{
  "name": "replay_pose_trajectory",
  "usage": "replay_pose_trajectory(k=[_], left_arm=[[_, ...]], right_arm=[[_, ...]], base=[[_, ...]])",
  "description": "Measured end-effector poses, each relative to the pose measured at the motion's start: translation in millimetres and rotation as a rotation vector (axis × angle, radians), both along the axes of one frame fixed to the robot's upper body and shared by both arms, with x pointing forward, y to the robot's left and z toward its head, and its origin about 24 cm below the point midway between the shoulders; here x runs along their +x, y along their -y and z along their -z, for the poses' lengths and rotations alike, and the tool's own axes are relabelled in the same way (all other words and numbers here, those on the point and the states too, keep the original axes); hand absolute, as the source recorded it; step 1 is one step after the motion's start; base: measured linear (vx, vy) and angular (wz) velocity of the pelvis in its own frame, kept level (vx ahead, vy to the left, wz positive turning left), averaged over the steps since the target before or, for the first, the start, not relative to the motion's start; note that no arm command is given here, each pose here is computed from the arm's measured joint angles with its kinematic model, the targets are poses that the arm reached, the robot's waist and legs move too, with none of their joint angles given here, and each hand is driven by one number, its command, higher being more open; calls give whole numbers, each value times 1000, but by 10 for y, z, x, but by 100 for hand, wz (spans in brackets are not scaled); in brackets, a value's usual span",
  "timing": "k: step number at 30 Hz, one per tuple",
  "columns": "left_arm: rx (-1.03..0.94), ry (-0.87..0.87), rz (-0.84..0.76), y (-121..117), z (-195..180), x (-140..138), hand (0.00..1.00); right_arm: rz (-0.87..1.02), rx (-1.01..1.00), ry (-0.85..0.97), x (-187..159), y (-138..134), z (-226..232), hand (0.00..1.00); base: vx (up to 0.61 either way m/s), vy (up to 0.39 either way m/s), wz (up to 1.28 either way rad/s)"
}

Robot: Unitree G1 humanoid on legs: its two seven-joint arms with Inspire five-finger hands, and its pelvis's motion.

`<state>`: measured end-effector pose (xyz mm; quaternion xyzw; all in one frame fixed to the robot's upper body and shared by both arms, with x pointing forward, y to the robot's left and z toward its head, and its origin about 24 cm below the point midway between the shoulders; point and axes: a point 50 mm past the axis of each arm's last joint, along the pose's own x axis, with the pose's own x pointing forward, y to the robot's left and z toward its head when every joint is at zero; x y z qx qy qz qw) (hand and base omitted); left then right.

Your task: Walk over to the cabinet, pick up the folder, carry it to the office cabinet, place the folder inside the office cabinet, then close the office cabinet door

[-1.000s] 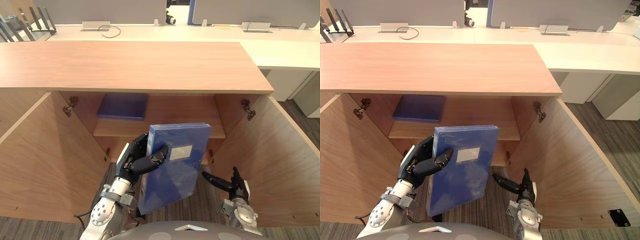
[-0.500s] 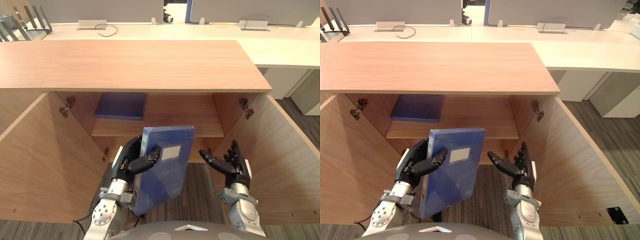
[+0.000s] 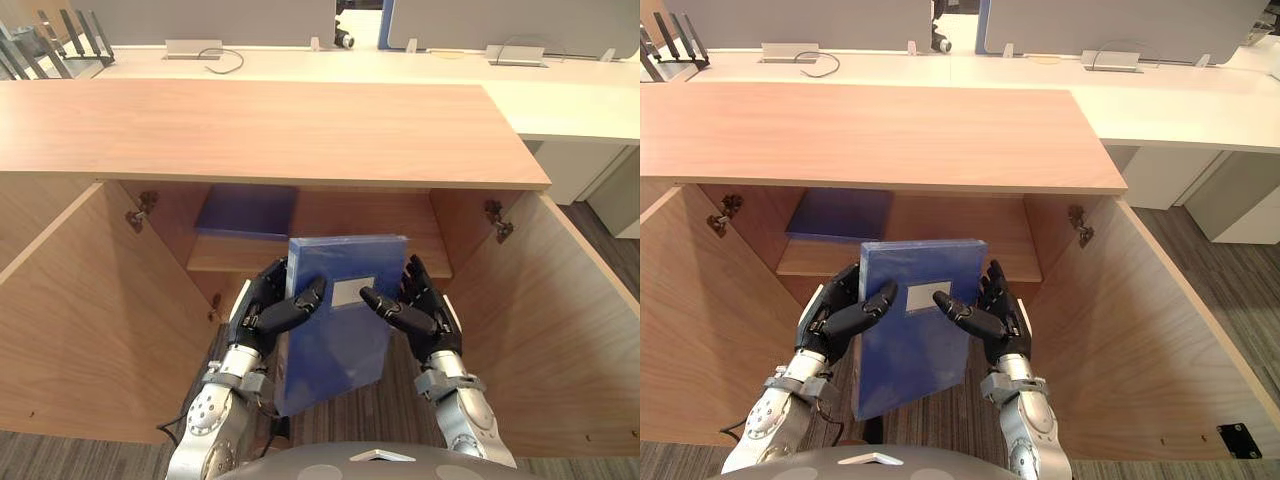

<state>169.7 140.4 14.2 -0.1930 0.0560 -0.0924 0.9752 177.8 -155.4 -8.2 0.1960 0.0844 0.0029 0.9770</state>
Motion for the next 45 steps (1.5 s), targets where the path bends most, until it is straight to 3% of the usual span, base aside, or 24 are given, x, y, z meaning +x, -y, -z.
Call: replay_pose_trajectory(k=[12, 23, 24, 31, 34, 39, 45], left_arm=[[-243, 103, 89, -38, -273, 20, 0], [-263, 42, 145, -192, -255, -1, 0], [-259, 39, 148, -209, -258, -1, 0], [-107, 9, 241, -346, -257, 98, 0], [-84, -43, 278, -375, -197, 71, 0], [-158, -101, 258, -396, -99, 46, 0], [-271, -136, 207, -430, -16, 28, 0]], right_arm=[[11, -132, 127, 310, 328, -258, 100], [-164, -34, 34, 462, 140, 31, 100], [-179, 4, 18, 446, 103, 72, 0], [-413, 80, -126, 232, -45, 324, 0], [-457, 85, -224, 139, 19, 417, 0], [-514, 71, -269, 93, 68, 431, 0], [-581, 66, -189, 166, 19, 224, 0]], base=[[-8, -4, 4], [0, 0, 0], [0, 0, 0], [-3, -5, 5], [-19, -9, 9], [-20, -12, 8], [0, 0, 0]])
